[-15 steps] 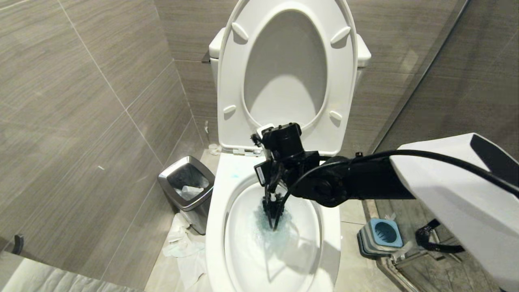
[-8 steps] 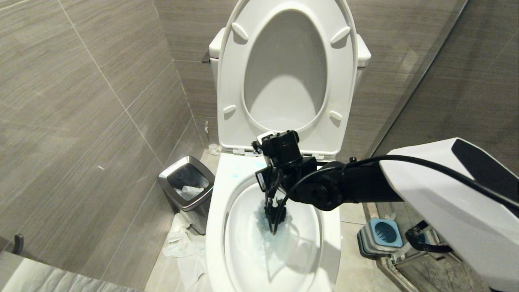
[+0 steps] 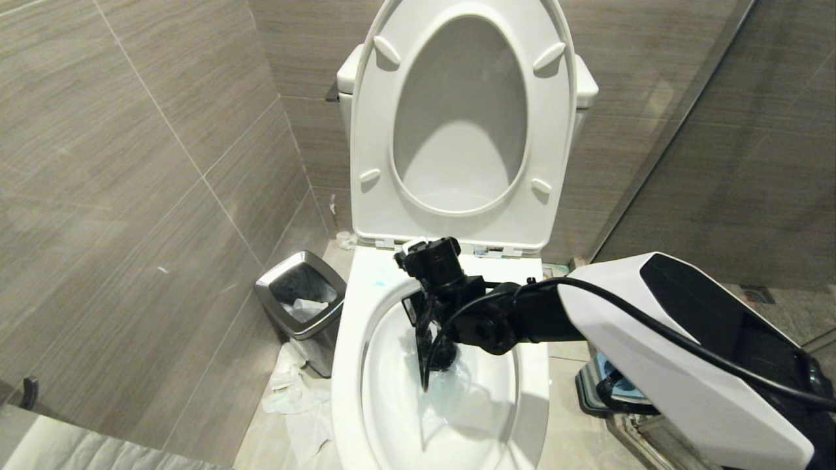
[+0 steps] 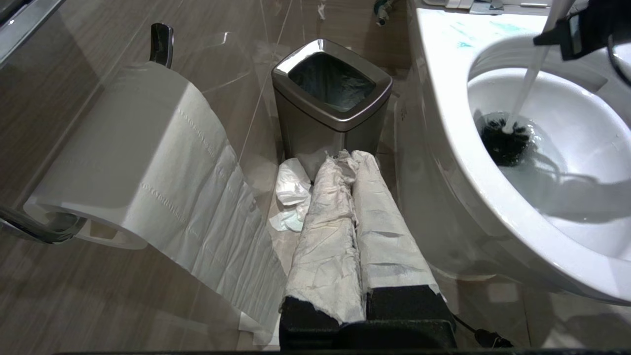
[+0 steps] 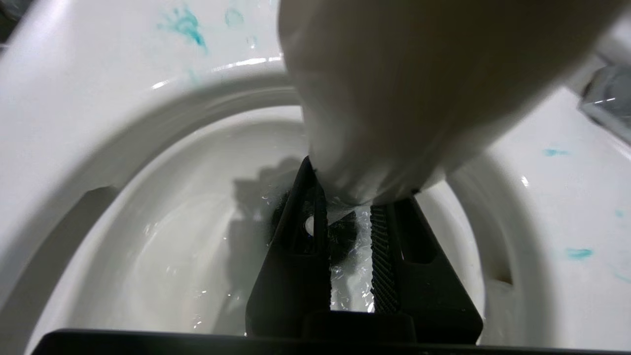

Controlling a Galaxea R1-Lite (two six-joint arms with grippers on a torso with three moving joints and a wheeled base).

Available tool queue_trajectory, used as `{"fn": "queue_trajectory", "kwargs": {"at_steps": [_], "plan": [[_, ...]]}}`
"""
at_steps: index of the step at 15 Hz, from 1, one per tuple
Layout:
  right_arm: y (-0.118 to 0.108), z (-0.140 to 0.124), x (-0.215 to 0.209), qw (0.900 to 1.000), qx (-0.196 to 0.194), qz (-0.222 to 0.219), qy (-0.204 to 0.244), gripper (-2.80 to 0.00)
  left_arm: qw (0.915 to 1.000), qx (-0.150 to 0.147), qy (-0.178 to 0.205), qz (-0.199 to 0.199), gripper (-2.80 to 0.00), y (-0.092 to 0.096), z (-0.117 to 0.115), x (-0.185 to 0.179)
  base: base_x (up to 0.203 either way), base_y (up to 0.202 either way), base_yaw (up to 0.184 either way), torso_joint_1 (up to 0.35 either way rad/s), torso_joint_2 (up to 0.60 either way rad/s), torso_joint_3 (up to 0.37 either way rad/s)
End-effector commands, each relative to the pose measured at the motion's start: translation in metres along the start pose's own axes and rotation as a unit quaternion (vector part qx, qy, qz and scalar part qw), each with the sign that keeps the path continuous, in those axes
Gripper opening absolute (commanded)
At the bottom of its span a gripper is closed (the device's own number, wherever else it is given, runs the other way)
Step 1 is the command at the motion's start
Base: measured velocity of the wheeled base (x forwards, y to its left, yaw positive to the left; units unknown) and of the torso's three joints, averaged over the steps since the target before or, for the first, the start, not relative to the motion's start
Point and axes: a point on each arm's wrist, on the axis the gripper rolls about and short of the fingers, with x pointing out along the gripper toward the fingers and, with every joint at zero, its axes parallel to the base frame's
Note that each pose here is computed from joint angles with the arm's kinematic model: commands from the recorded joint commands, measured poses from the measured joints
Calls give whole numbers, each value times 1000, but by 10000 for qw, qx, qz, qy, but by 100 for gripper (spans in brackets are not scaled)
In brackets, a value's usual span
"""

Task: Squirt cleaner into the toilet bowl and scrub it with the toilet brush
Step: Scrub the toilet bowl

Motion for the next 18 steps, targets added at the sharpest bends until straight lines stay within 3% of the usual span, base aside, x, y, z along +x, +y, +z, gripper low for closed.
{"fn": "queue_trajectory", "kwargs": {"at_steps": [1, 3, 6, 13, 18], "plan": [[-10, 28, -29, 9994, 133, 23, -323, -280, 10000, -2, 31, 4, -280, 0, -2, 1, 0, 0, 0, 0, 0, 0], [-22, 49, -67, 9986, 191, 103, -491, -280, 10000, -2, 31, 4, -280, 0, -2, 1, 0, 0, 0, 0, 0, 0], [-36, 43, -106, 9992, 187, 186, -316, -280, 10000, -2, 31, 4, -280, 0, -2, 1, 0, 0, 0, 0, 0, 0], [-41, 18, -83, 9997, 254, 36, 12, -280, 10000, -2, 31, 4, -280, 0, -2, 1, 0, 0, 0, 0, 0, 0], [-47, 14, -117, 9996, 190, 198, 35, -280, 10000, -2, 31, 4, -280, 0, -2, 1, 0, 0, 0, 0, 0, 0]]}}
